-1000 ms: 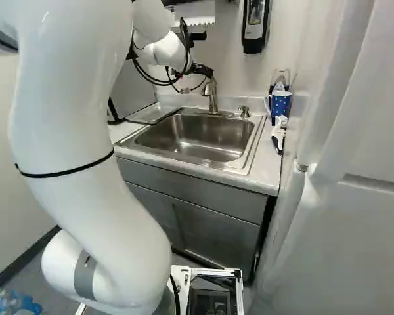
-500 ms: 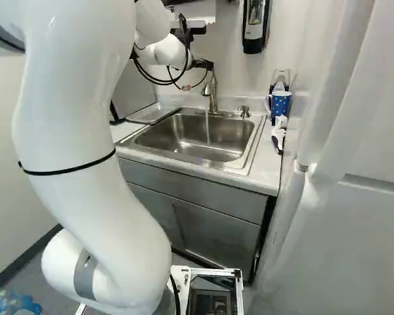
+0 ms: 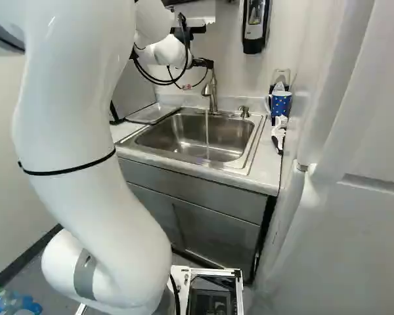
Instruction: Rinse the cup and place it in the tray
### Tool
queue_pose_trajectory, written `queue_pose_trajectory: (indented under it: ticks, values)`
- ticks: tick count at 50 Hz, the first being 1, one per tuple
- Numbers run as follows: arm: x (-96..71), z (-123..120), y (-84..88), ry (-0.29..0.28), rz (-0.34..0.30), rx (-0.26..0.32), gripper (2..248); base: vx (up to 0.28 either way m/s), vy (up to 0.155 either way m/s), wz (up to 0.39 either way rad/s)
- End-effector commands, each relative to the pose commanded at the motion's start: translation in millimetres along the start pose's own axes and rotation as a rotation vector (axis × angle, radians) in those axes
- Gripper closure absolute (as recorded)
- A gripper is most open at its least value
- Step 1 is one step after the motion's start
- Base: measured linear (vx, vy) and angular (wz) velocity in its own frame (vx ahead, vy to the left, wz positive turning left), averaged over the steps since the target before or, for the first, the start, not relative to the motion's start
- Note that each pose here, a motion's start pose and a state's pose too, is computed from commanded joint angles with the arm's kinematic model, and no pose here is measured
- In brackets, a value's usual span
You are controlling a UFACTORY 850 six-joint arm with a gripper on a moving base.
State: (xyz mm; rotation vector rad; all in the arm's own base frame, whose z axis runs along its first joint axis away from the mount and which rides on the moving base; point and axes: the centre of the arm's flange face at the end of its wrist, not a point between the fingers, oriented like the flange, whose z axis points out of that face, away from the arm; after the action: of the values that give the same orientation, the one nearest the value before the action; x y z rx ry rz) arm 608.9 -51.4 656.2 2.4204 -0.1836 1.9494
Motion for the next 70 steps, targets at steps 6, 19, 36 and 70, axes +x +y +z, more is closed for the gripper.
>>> queue_pose_trajectory:
  ticks: [6, 19, 36, 70]
  values:
    - [-0.7, -6.1, 4.2, -0.001, 0.001, -0.007, 3, 0.0, 0.0, 0.0]
    - [-3.4, -25.6, 18.1, -0.004, 0.006, -0.029, 3, 0.0, 0.0, 0.0]
    - [-9.4, -55.5, 34.2, -0.019, 0.013, -0.058, 3, 0.0, 0.0, 0.0]
    - [-36.1, -115.5, 48.0, -0.173, 0.028, -0.088, 3, 0.0, 0.0, 0.0]
